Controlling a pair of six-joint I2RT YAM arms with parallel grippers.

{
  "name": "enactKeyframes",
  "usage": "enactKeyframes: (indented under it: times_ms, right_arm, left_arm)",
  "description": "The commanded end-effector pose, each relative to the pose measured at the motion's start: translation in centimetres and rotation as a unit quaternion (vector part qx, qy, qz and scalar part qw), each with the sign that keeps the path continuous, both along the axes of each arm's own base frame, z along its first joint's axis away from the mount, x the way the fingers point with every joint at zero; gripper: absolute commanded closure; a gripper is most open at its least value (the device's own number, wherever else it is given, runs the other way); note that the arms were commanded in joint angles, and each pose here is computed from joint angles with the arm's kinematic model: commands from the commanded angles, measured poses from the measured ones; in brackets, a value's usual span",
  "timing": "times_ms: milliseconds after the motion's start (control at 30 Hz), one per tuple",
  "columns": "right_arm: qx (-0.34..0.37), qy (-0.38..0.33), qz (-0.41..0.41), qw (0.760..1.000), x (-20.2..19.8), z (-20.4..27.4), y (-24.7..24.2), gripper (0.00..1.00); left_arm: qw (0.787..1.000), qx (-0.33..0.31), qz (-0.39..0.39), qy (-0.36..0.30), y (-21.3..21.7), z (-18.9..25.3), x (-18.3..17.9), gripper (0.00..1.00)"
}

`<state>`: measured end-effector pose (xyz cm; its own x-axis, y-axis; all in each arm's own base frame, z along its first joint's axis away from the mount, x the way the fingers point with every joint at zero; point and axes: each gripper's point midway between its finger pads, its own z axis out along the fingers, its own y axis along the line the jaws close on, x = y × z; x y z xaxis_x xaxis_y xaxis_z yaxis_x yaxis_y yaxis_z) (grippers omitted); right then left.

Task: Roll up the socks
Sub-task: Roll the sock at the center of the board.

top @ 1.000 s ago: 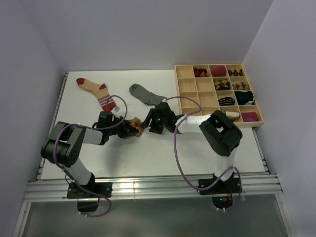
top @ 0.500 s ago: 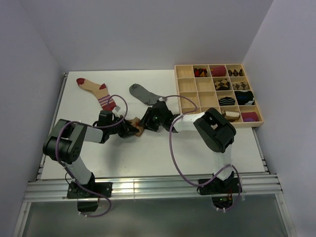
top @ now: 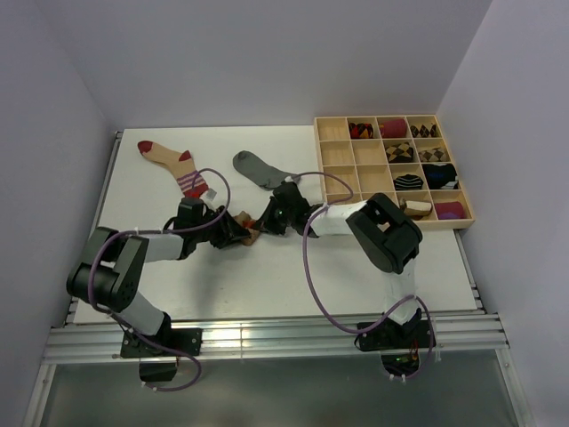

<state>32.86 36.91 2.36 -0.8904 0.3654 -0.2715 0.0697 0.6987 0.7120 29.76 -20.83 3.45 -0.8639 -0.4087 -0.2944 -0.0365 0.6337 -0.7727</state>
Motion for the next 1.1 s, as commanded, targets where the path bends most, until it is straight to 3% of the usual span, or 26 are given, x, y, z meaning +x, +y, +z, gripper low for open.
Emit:
enactKeyframes:
  times_ms: [0,133,400,567,767,1067]
  right_arm:
    - [-0.058,0.013,-0.007,0.998,-0.4,-0.6,-1.9,1.00]
    - [-0.058,0.022,0.000,0.998,-0.9,-0.2,-2.0,1.00]
    - [-0.060,0.036,0.009,0.997,-1.7,0.2,-2.0,1.00]
    - [-0.056,0.042,0.015,0.997,-2.0,0.3,-1.8,1.00]
    - [-0.051,0.046,0.019,0.997,-2.2,0.4,-1.6,1.00]
    - [-0.040,0.053,0.026,0.997,-2.4,0.6,-1.1,1.00]
  left_arm:
    - [0.995,0.094,0.000,-0.028,1.3,-0.4,-0.7,0.49]
    - [0.974,0.201,0.049,-0.095,3.1,0.8,0.2,0.40]
    - [0.923,0.256,0.036,-0.284,0.7,7.3,-0.1,0.30]
    - [0.888,0.296,-0.016,-0.352,-1.5,7.7,-0.8,0.26]
    - [0.869,0.325,-0.058,-0.368,-3.4,5.8,-1.4,0.26]
    - [0.867,0.353,-0.087,-0.339,-3.5,2.0,-1.8,0.32]
